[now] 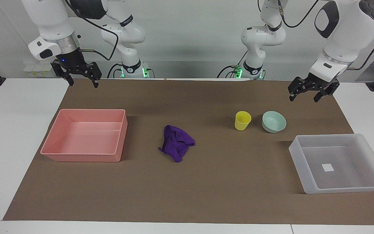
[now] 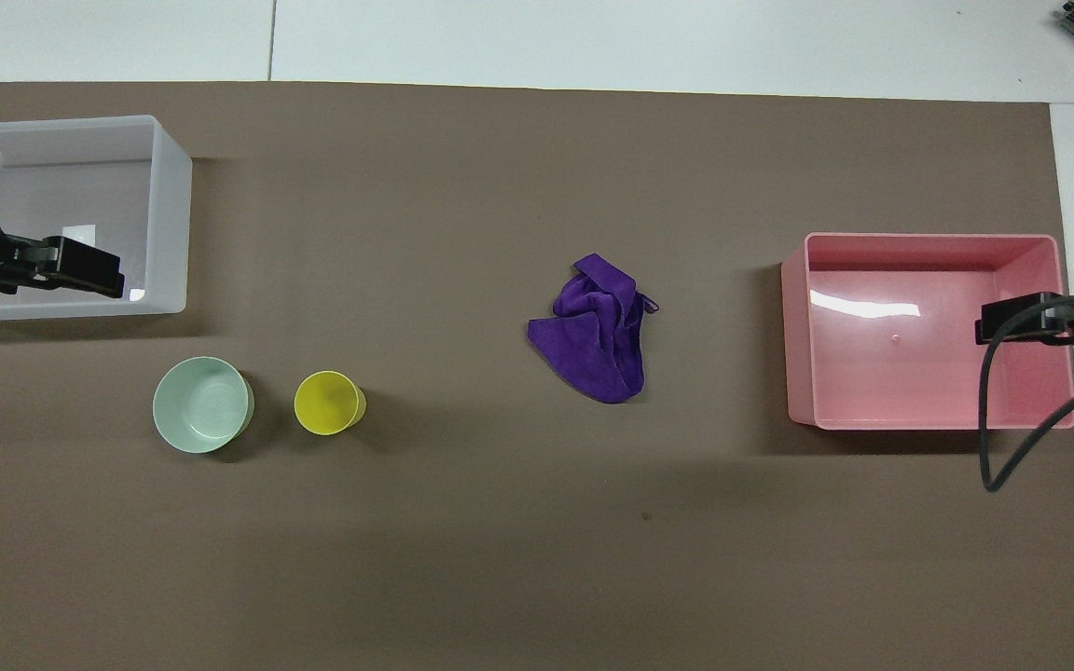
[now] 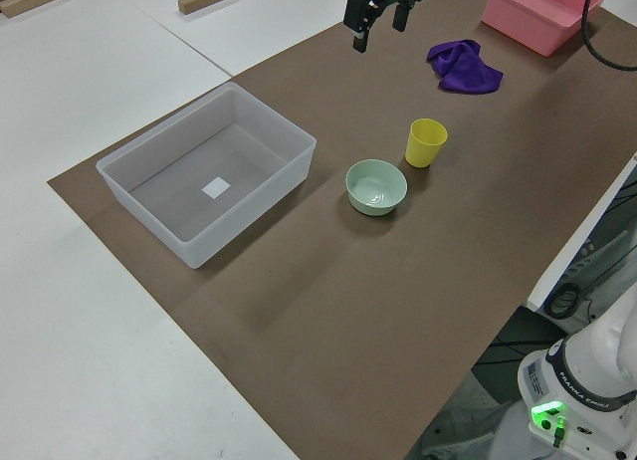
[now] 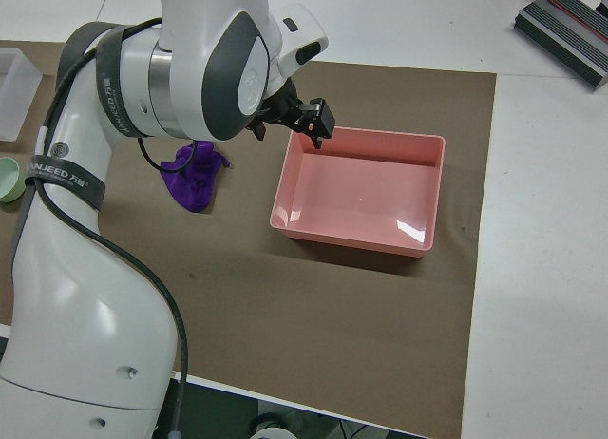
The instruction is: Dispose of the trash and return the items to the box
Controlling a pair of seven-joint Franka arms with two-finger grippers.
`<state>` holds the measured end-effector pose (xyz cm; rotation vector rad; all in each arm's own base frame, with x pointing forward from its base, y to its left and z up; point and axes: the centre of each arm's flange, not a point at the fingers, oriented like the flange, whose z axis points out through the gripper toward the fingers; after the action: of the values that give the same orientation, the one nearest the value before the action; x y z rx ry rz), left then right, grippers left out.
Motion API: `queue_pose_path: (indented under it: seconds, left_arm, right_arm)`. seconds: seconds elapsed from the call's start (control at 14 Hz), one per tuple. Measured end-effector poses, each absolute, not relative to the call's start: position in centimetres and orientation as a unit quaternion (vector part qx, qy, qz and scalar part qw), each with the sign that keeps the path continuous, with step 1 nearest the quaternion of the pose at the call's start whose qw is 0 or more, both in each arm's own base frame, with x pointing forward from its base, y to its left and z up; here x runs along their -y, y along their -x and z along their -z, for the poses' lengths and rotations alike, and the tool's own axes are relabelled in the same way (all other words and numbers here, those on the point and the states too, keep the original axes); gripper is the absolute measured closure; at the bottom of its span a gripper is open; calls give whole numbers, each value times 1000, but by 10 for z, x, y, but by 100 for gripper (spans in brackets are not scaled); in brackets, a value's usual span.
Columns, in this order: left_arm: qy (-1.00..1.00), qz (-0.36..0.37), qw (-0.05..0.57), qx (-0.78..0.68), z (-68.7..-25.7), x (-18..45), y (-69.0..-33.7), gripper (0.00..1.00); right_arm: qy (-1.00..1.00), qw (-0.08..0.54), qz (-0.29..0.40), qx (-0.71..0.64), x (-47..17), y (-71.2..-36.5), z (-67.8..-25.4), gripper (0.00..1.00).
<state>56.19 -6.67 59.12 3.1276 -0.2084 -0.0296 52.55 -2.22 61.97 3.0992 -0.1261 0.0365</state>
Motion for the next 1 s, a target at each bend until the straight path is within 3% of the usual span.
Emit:
queue_pose_path:
  seconds: [1.0]
  left_arm:
    - [-998,9,2,68,-593,67,-559,0]
  right_arm:
    - [-998,16,-28,48,40,-529,-620,0]
